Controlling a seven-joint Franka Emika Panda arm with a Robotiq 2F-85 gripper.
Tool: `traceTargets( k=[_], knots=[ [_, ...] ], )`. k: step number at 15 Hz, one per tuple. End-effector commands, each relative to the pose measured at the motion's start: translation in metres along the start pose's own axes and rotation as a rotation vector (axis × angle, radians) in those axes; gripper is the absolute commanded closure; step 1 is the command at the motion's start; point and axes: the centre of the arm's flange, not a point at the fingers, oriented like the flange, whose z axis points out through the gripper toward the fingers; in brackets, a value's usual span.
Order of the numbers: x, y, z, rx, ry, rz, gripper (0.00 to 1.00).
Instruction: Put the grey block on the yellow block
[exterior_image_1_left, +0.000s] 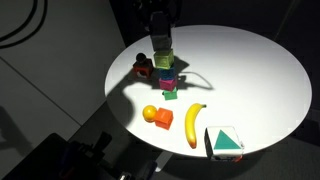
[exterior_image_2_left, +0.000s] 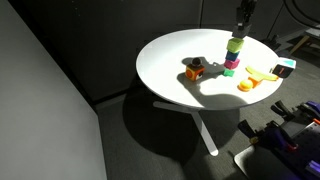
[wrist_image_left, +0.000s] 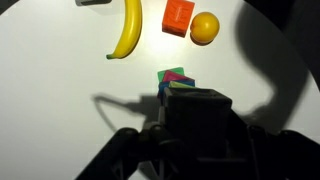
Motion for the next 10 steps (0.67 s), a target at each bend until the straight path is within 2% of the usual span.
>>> traceTargets(
  k=[1,10],
  knots=[
    [0.0098,0.0069,-0.002,0.006,0.008,-0.021,0.69],
    [0.0175,0.0059,0.0075,0.012,-0.007,-0.025,0.69]
  ],
)
